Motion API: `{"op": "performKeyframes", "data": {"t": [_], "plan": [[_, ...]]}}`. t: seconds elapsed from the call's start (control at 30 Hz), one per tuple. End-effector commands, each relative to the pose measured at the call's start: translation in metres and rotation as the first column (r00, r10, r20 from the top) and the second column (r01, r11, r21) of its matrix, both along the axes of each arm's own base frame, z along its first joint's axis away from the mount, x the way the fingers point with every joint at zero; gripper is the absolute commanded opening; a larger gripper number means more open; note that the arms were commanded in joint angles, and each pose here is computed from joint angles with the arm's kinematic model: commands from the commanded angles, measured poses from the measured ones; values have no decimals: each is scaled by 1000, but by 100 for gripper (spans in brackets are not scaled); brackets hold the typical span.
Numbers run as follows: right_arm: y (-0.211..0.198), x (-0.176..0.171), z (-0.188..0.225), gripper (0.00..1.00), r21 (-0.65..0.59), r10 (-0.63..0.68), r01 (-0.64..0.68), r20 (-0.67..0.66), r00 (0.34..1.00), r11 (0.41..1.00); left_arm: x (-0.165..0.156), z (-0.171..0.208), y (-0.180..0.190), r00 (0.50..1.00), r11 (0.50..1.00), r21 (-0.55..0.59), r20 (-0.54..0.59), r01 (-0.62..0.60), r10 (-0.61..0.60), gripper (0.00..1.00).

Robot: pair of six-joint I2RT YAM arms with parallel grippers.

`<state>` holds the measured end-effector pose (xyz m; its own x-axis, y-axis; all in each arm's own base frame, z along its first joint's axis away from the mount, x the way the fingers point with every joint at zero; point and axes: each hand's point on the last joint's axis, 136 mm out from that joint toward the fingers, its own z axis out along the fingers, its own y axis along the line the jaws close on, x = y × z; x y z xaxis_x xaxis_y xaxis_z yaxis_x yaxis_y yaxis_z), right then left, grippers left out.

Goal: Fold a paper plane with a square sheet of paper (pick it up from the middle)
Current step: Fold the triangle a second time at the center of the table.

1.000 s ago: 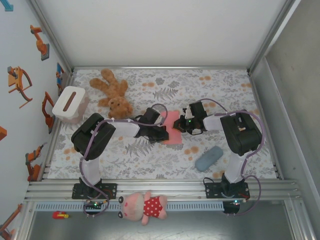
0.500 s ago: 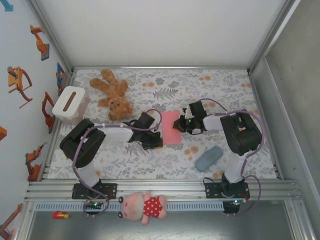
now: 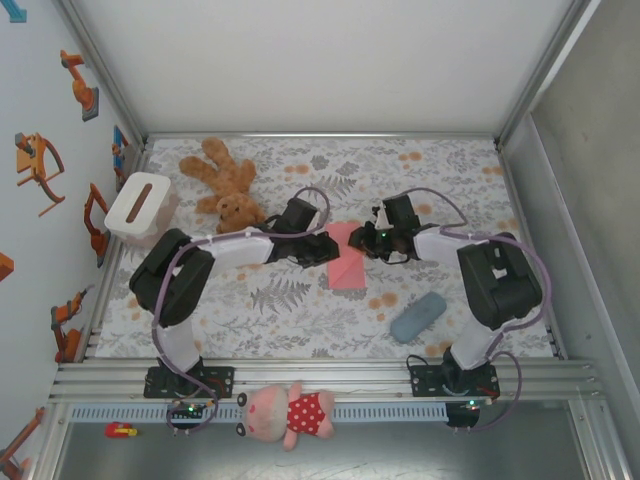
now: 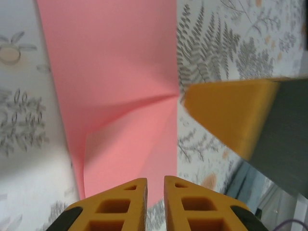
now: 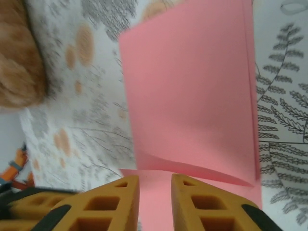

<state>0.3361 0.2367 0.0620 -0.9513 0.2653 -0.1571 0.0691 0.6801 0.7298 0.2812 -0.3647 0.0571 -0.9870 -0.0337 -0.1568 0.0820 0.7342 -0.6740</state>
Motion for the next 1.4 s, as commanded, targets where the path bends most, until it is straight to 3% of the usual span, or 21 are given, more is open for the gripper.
{"op": "performKeyframes", "data": {"t": [0.0,0.07,0.43,1.0,1.37], "plan": [[-15,-4,-6,39,-46,-83,83,-9,996,996,19,-4,-4,999,999,-4,-5,-47,47,18],[-19,-6,-9,45,-40,-112,111,-19,994,993,26,-11,-2,997,997,4,-18,-71,72,19],[-17,-19,-23,44,19,-149,152,-92,985,988,27,-51,17,984,989,60,-108,-134,140,23],[1,-19,-27,20,87,-111,122,-117,987,989,20,-63,27,976,983,92,-135,-162,173,21],[19,-24,-29,19,164,-78,96,-113,991,982,25,-48,23,978,984,63,-116,-166,172,22]]}}
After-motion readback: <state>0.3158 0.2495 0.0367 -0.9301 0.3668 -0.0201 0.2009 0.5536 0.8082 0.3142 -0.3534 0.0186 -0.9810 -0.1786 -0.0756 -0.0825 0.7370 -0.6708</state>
